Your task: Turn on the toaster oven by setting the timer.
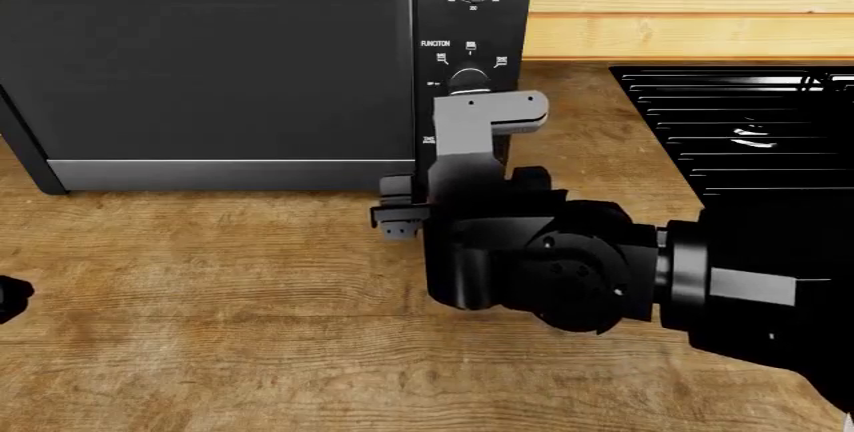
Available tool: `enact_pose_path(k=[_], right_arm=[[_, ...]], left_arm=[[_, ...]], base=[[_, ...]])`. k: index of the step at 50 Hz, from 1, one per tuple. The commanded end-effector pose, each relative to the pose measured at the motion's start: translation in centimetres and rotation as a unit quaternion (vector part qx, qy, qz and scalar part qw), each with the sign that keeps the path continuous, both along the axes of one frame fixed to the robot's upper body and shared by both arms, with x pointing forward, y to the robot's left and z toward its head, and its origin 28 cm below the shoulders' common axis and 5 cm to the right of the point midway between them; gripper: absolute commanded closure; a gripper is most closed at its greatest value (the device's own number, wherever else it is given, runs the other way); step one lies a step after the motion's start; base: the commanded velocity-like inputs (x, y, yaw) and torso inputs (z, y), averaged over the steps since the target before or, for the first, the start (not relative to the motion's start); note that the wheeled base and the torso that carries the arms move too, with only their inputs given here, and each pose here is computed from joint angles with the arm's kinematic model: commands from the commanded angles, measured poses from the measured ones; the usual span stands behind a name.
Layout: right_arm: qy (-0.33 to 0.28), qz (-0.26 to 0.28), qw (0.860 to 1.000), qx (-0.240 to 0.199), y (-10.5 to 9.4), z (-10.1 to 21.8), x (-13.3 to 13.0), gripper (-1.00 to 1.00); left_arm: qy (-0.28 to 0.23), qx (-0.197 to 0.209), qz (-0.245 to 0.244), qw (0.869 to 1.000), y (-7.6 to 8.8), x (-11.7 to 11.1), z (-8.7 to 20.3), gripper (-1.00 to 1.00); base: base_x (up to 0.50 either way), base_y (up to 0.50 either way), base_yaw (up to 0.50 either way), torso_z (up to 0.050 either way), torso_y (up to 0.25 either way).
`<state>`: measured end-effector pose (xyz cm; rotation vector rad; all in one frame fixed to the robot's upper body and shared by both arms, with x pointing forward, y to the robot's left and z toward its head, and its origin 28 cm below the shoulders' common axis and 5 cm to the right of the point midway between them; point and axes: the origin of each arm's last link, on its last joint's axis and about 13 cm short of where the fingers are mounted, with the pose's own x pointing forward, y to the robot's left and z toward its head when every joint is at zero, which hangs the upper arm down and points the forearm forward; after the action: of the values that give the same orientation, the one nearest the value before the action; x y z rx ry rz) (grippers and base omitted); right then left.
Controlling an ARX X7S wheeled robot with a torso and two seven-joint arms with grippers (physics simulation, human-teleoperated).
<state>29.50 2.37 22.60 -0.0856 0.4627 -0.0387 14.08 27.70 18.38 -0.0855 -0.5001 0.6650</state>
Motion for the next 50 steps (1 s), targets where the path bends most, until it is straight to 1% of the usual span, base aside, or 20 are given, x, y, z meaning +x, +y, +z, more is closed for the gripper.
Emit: enact_pose_path(k=[1,14,15,50], right_arm=[[0.002,0.0,1.0,-0.001,0.0,-0.18,0.28,-1.0],[0.004,-0.003,1.0,-0.001,-0.04,-0.34,0.29,-1.0],[0.003,-0.004,1.0,-0.001,-0.05,-0.35,0.29,1.0],[-0.008,0.0,1.0,0.006,-0.12,-0.04,0.33,1.0]], left_arm=[[0.001,0.0,0.001,1.0,0.02,0.02,-0.05,-1.0],[0.003,-0.001,0.0,1.0,0.05,0.16,-0.17,-1.0],[0.003,-0.001,0.001,1.0,0.06,0.16,-0.17,-1.0],[0.006,-0.001,0.0,1.0,0.01,0.31,-0.38,-1.0]], base=[[0.0,0.0,0.0,0.0,0.0],[0.0,0.0,0.0,0.0,0.0],[0.0,0.0,0.0,0.0,0.0],[0.0,0.0,0.0,0.0,0.0]])
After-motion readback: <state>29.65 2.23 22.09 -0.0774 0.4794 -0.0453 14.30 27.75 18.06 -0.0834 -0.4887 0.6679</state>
